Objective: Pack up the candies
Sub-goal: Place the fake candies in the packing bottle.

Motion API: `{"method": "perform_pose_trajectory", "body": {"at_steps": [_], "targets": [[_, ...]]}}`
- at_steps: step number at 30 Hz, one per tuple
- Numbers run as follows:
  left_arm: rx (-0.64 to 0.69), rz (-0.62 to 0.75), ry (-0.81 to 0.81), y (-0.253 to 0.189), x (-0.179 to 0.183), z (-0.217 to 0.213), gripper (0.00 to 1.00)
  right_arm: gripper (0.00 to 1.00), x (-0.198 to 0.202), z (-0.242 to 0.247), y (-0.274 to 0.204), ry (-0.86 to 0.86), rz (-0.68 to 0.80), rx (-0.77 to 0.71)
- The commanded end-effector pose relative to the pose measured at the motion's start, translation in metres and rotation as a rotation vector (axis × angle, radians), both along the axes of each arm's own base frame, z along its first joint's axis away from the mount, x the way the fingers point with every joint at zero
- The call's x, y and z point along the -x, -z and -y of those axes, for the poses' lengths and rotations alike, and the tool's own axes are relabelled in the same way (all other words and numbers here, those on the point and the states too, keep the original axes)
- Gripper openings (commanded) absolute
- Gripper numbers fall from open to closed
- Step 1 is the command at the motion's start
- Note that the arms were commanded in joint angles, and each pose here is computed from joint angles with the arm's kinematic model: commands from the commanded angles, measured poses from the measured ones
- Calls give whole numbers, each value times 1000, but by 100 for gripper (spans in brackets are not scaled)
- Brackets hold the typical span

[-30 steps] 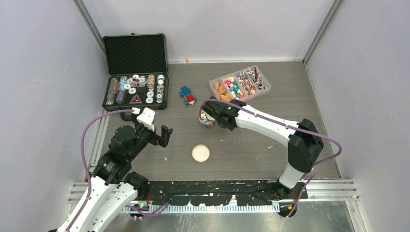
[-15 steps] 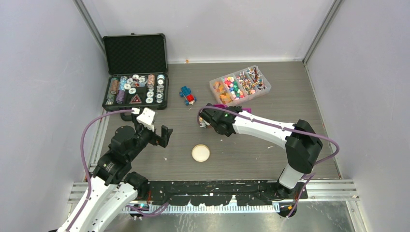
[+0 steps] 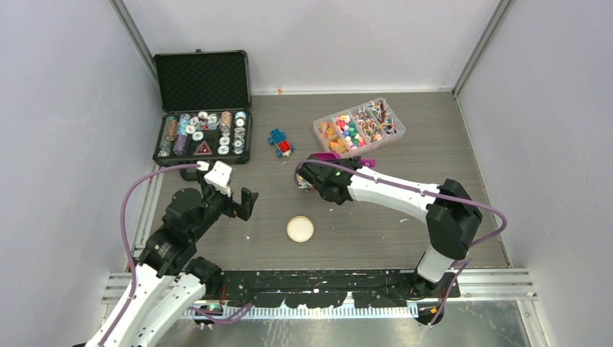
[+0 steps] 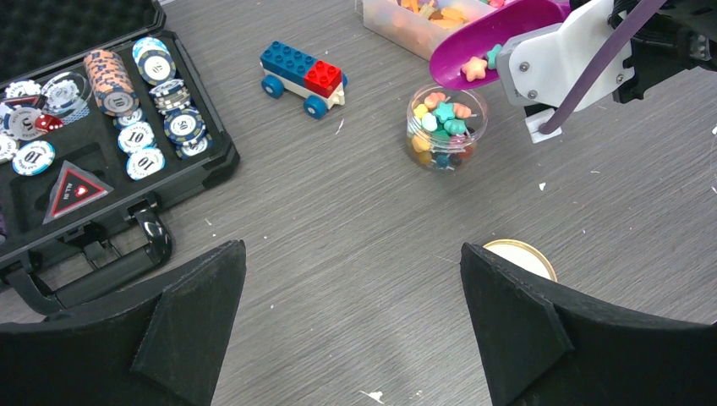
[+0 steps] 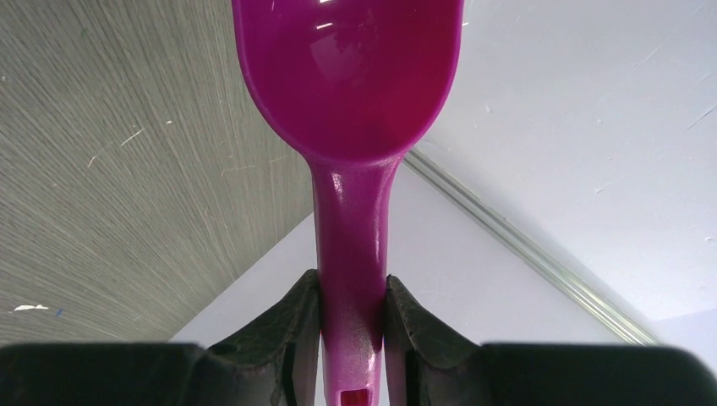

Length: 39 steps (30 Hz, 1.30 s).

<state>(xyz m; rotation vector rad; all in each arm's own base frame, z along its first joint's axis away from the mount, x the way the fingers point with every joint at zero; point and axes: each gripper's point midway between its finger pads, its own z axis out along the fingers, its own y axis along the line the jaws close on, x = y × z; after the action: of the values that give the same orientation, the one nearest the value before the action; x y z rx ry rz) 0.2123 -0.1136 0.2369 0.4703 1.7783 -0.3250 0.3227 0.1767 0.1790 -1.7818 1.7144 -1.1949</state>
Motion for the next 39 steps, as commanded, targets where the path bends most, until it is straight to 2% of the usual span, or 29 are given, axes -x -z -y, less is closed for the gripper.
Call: {"method": "perform_pose_trajectory", "body": {"at_steps": [1,27,39], "targets": [[17,31,-6,-8,-2,0,100,1,-2,9,-32,-99,7,246],[18,33,-7,-8,-2,0,100,0,3,-8,-4,-136,-36,304],[20,36,-6,-9,-1,0,100,0,0,-11,-25,-142,-5,302]]}}
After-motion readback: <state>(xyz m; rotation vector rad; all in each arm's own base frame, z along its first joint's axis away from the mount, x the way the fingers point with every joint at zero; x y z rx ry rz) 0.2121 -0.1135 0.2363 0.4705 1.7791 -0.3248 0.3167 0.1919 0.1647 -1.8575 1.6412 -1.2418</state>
